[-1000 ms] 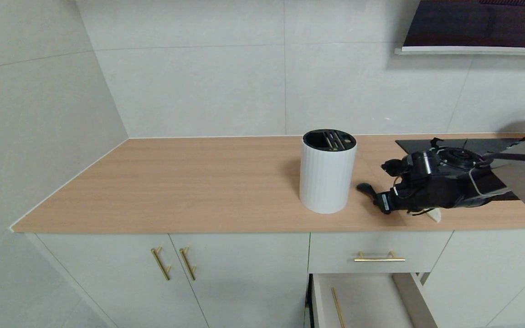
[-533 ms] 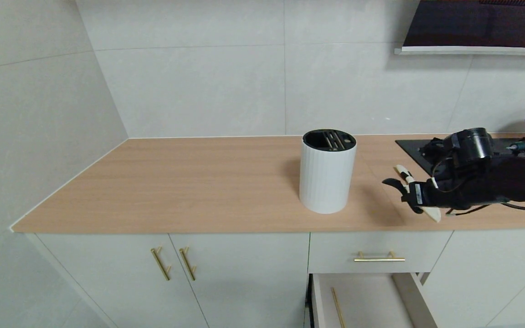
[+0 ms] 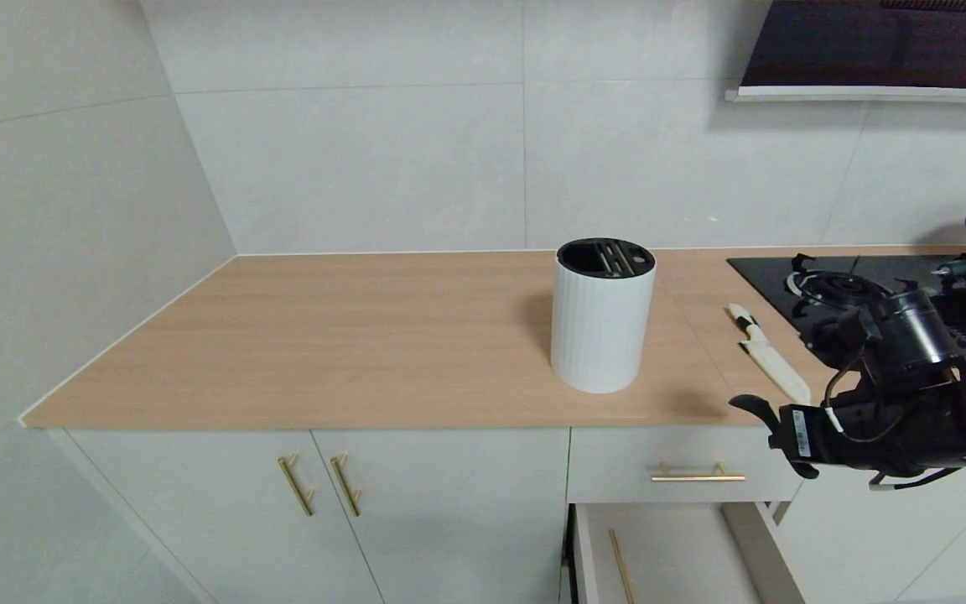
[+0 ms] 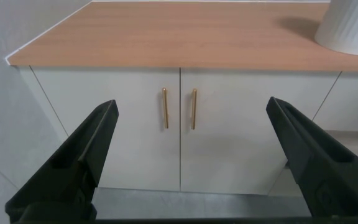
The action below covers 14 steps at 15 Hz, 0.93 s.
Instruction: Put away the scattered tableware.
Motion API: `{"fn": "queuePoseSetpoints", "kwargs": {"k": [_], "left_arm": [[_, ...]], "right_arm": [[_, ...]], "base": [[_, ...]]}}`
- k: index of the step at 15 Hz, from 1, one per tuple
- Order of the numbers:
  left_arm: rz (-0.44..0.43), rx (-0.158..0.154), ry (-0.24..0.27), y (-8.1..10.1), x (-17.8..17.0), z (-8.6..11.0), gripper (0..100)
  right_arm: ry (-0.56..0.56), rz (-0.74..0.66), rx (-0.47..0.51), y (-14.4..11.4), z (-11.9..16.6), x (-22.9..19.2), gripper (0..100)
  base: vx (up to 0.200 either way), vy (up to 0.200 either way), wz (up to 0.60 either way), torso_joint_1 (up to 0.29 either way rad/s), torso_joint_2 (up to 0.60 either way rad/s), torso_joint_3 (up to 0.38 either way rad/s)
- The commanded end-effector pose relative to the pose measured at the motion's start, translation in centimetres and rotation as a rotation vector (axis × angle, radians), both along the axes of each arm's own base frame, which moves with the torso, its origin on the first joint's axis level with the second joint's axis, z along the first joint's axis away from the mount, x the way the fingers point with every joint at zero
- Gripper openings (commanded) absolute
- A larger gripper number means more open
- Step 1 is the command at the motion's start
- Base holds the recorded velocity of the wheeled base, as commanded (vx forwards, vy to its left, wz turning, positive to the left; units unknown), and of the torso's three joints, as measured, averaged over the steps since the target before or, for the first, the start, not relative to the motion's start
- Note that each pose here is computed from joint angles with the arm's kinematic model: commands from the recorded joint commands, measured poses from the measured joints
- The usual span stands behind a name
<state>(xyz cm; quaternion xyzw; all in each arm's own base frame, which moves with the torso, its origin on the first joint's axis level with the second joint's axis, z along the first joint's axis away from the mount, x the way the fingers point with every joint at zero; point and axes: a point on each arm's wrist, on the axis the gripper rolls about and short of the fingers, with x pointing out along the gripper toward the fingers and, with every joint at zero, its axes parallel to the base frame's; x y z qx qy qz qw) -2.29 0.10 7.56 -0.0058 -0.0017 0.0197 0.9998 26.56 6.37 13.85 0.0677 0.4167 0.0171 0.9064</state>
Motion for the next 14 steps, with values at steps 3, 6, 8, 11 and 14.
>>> {"fn": "queuePoseSetpoints", "kwargs": {"k": [3, 6, 8, 11, 14], "left_arm": [[0.001, -0.001, 0.002, 0.0, 0.0, 0.0, 100], [0.001, -0.001, 0.002, 0.0, 0.0, 0.0, 100], [0.001, -0.001, 0.002, 0.0, 0.0, 0.0, 100], [0.001, 0.001, 0.002, 0.0, 0.0, 0.0, 100], [0.001, 0.001, 0.002, 0.0, 0.0, 0.0, 100]], "right_arm": [[0.018, 0.015, -0.013, 0.1, -0.4, -0.7, 0], [0.037, 0.053, -0.046, 0.1, -1.0, -1.1, 0], [0.043, 0.057, -0.051, 0.0, -1.1, -1.2, 0], [0.070, 0.058, -0.057, 0.1, -1.9, -0.9, 0], [0.081, 0.072, -0.060, 0.4, -2.1, -1.0, 0]], "base": [[0.000, 0.000, 0.00, -0.164, 0.37, 0.216], [0.000, 0.000, 0.00, -0.211, 0.51, 0.302], [0.000, 0.000, 0.00, -0.212, 0.53, 0.303], [0.000, 0.000, 0.00, -0.201, 0.52, 0.308], [0.000, 0.000, 0.00, -0.183, 0.49, 0.308]]}}
